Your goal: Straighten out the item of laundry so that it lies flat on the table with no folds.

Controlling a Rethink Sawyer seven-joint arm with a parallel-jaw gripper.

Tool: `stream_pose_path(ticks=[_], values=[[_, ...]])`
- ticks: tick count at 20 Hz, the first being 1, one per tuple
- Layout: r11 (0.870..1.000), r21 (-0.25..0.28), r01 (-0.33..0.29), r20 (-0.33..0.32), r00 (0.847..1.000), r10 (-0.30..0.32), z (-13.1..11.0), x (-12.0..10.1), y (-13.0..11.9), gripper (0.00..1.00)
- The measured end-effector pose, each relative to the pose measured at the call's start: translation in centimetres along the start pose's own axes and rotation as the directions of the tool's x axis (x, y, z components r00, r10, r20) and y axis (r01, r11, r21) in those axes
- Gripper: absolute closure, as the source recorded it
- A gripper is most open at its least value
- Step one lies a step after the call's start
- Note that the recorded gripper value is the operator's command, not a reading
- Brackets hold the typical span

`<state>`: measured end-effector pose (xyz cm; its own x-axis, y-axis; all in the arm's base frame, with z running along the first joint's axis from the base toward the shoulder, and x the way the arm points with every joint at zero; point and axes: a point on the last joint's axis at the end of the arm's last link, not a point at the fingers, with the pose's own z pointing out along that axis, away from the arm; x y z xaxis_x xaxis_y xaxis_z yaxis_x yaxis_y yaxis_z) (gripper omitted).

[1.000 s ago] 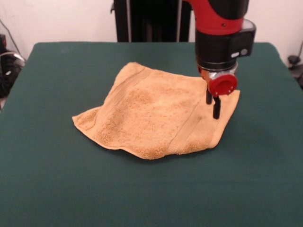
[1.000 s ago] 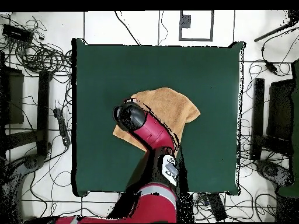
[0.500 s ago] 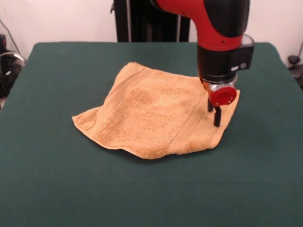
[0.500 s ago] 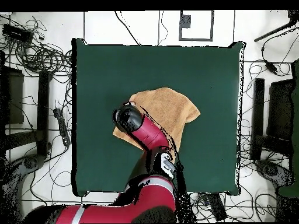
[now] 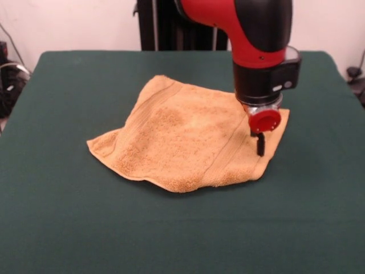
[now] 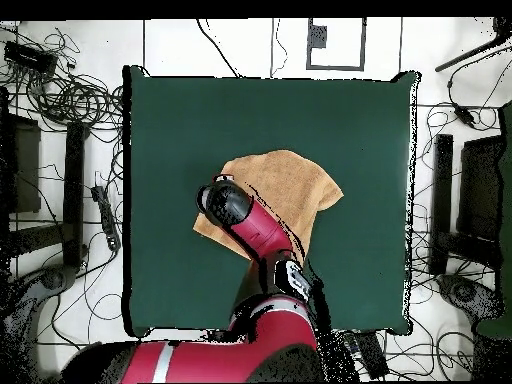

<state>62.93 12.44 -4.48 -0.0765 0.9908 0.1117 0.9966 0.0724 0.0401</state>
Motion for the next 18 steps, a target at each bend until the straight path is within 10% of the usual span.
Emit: stream_pose_path(ticks=[18], values=[[0.999, 0.0, 0.032, 0.036, 0.999, -0.032, 0.0, 1.0, -0.2, 0.0]])
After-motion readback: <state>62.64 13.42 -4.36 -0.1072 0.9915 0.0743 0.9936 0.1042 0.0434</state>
